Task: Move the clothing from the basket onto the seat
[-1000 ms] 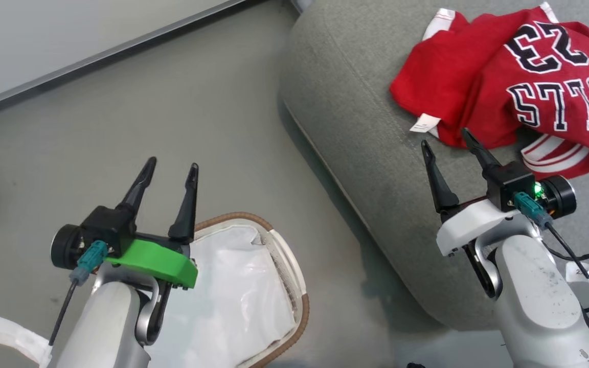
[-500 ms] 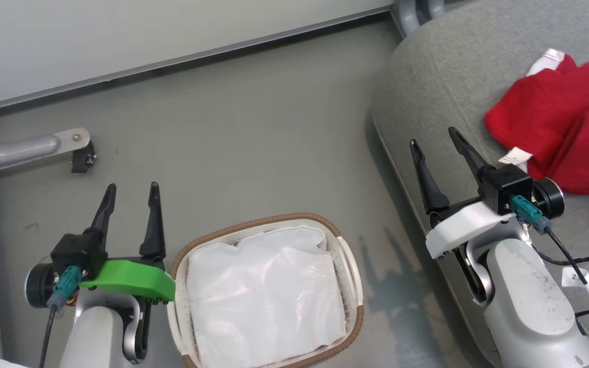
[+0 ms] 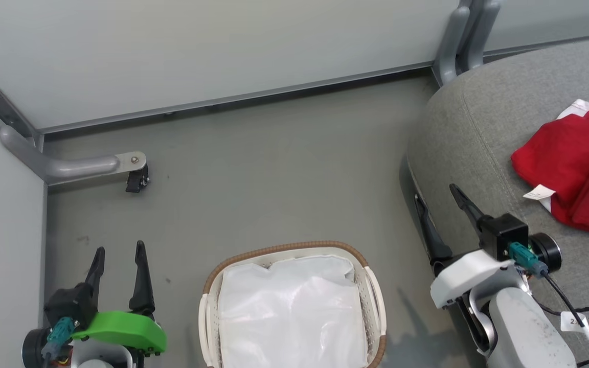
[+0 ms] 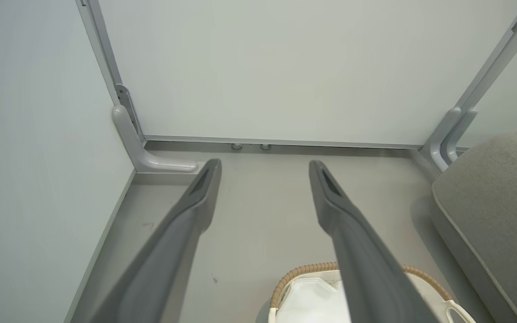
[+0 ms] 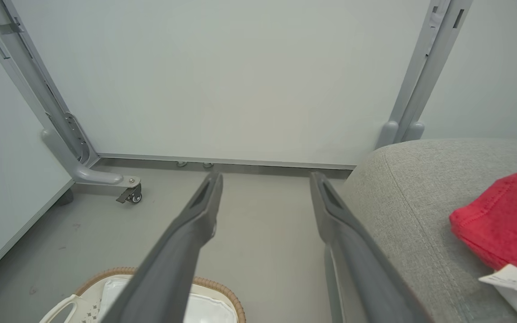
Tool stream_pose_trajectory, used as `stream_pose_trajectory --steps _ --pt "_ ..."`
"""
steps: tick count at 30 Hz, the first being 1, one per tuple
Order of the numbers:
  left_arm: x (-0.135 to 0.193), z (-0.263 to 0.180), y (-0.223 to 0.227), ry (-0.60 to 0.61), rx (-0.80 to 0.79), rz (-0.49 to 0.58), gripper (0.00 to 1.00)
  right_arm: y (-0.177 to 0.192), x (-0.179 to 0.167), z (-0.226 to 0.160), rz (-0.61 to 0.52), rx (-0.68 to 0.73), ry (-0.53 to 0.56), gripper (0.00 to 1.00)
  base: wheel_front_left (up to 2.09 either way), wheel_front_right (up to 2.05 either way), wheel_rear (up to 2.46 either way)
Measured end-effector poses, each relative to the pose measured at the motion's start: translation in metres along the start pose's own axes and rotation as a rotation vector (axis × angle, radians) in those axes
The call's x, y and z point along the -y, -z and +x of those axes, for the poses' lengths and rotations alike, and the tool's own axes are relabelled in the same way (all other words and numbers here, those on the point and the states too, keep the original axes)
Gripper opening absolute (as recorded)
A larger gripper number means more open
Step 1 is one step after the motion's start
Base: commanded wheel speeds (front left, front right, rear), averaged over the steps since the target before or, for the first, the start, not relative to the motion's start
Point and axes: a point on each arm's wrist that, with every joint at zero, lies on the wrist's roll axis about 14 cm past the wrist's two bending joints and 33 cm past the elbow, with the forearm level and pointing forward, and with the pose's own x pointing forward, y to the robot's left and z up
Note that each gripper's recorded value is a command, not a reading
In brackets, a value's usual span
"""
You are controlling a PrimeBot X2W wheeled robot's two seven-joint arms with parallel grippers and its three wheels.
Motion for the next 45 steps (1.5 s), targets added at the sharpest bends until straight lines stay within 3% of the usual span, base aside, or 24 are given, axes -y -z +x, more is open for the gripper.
stream_pose_trajectory --steps 14,15,20,45 --pt "-0.012 -0.046 -0.001 -0.052 0.018 -0.065 1.0 0.007 -0.013 -0.044 0.036 -0.022 -0.006 1.0 0.0 0.0 0.0" --pt "-0.012 -0.048 -0.002 -0.054 0.022 -0.075 0.0 0.006 -0.013 -0.045 0.036 -0.02 -0.004 0.0 0.0 0.0 0.0" --pt "-0.012 -0.052 0.012 -0.065 -0.023 -0.097 0.0 0.023 -0.013 -0.054 0.061 -0.072 0.007 0.0 0.0 0.0 0.0" --pt "-0.023 -0.046 -0.003 -0.132 0.008 -0.49 0.0 0.013 0.016 -0.053 0.508 -0.048 0.155 0.0 0.0 0.0 0.0"
